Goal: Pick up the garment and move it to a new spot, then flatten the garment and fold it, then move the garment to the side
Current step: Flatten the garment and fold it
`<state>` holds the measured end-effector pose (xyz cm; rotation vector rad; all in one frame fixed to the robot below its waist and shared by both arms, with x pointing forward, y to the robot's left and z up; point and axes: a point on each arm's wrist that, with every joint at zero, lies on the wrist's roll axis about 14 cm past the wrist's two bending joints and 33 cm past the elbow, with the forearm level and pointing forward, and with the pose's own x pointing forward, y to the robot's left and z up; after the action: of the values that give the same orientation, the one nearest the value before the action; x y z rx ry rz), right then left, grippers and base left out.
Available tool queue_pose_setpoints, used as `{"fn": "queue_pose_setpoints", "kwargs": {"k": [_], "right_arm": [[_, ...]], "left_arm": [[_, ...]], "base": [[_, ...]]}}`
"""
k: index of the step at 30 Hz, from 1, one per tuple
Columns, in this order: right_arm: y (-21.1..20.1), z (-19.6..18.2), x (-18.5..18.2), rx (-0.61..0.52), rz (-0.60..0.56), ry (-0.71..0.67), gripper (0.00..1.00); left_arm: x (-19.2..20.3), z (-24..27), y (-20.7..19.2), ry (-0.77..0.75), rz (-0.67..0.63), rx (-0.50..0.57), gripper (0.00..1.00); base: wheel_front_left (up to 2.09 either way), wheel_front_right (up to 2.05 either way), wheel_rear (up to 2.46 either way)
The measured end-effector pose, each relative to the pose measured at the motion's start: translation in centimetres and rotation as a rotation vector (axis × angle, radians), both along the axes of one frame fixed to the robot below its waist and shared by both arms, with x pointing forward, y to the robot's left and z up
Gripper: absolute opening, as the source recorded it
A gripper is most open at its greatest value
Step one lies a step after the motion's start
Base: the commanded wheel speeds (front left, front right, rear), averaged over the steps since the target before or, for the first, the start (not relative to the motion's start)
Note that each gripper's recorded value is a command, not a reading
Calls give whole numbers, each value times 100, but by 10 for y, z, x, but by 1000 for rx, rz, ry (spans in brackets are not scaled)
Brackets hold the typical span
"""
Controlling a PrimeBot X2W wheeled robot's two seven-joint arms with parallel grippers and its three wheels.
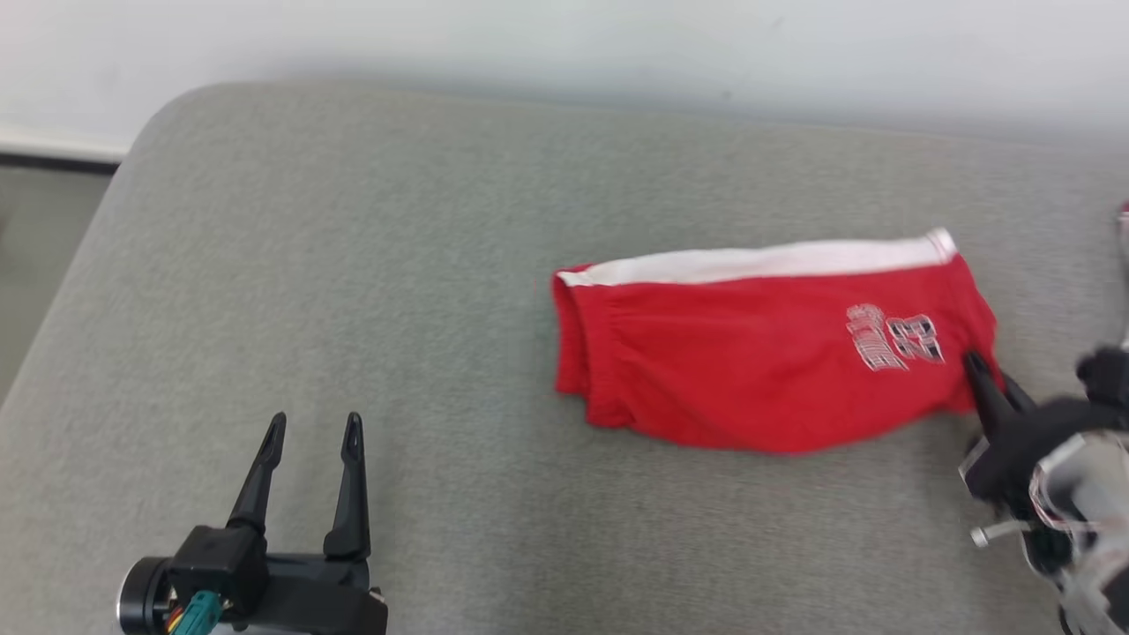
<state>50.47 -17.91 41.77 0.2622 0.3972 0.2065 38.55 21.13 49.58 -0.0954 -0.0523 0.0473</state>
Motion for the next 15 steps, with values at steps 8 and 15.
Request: {"fn": "queue_pose_setpoints", "kwargs": {"k": [8,15], "right_arm": [[-57,-10,-51,13,-126,34,0],[-81,2,-67,-7,-176,-2,0]], "left_arm": [[2,4,-15,-18,-48,-12,100],[5,8,-24,-31,-76,-10,100]], "base": [[0,0,0],[0,0,0]]}}
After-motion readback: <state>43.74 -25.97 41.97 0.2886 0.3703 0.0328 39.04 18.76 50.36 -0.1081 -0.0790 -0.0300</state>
